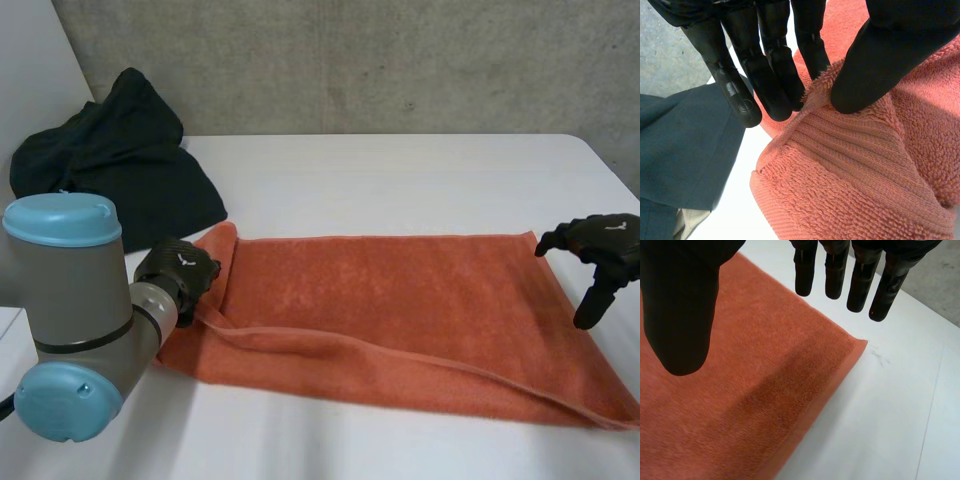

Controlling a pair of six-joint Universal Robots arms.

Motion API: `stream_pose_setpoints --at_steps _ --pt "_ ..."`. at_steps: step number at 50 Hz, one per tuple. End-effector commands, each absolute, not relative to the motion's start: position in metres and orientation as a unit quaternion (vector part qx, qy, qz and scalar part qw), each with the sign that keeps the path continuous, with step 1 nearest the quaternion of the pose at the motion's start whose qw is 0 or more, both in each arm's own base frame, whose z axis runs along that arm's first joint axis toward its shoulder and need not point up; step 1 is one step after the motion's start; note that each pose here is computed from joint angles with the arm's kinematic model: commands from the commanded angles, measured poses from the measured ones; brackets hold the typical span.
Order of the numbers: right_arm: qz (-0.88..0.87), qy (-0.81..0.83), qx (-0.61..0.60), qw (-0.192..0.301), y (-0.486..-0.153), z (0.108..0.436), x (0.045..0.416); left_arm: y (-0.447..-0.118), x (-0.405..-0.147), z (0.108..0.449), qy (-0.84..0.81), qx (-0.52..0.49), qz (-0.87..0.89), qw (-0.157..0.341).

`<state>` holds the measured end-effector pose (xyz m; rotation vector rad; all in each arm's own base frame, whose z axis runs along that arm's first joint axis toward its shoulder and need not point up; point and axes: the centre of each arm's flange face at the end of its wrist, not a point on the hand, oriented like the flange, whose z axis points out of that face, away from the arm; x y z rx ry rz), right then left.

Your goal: Fold the laundry.

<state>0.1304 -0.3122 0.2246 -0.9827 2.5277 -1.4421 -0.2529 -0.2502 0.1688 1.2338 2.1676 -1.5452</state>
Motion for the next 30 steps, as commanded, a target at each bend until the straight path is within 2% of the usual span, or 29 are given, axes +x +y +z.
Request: stream_pose_setpoints --at_steps 1,17,30 --pt "-0.410 0.857 -0.304 0.072 -0.286 0.240 0.132 -0.251 -0.253 0.172 0.731 0.421 -0.527 0.106" --pt "-0.316 0.884 -0.331 0.094 -0.244 0.200 0.132 -0.254 -0.251 0.171 0.733 0.417 -0.527 0.107" --pt "-0.336 0.877 -0.336 0.075 -0.245 0.181 0.129 -0.253 -0.251 0.172 0.734 0.415 -0.527 0.106"
